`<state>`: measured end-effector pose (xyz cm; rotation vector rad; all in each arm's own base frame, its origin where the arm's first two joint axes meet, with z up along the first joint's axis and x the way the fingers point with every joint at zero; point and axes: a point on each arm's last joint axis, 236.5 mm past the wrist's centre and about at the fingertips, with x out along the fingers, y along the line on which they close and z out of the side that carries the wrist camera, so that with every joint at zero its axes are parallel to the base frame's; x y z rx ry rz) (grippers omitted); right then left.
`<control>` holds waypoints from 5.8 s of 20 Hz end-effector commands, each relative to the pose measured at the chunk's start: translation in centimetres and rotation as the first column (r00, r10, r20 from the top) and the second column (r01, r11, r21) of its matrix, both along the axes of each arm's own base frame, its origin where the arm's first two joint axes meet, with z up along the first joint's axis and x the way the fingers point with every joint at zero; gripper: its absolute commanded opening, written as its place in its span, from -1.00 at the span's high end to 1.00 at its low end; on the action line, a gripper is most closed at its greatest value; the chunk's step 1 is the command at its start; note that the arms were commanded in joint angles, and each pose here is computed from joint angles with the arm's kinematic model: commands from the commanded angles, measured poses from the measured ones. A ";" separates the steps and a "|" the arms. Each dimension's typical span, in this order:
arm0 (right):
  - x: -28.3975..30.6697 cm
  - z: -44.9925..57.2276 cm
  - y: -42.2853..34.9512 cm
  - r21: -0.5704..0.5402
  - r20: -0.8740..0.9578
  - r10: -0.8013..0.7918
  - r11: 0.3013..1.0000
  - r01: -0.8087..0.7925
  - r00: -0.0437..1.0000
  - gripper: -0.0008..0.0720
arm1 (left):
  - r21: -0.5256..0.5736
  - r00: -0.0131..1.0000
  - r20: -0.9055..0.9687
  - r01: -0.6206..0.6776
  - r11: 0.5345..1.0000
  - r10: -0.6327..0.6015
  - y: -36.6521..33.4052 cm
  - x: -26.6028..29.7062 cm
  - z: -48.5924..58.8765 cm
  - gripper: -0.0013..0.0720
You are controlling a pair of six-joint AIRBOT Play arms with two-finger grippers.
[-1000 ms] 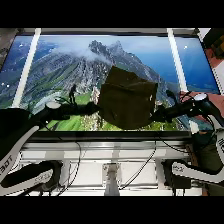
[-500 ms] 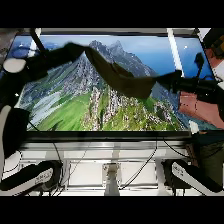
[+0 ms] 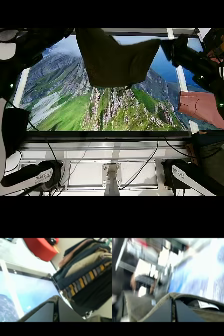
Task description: Fold the clothes and pants, and hang the long-sleeved shirts on hangers.
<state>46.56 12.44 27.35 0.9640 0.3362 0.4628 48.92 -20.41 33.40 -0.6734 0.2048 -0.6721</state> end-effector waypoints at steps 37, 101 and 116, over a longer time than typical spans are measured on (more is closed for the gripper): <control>-8.7 -23.4 -1.5 -0.262 -0.586 0.015 0.943 -0.206 0.810 0.90 | 0.520 0.793 -0.608 0.429 0.738 -0.033 -2.6 -8.2 -27.2 0.95; -2.9 -28.1 -12.7 -0.083 -0.781 0.122 0.952 -0.295 0.612 -0.50 | 0.355 0.914 -0.401 0.102 0.929 0.053 -0.4 5.7 -19.4 -0.63; -4.5 -35.3 -8.6 0.060 -0.850 0.337 0.825 -0.561 0.405 -0.91 | 0.120 0.901 -0.294 0.366 0.923 -0.319 -4.3 -0.7 -10.4 -0.62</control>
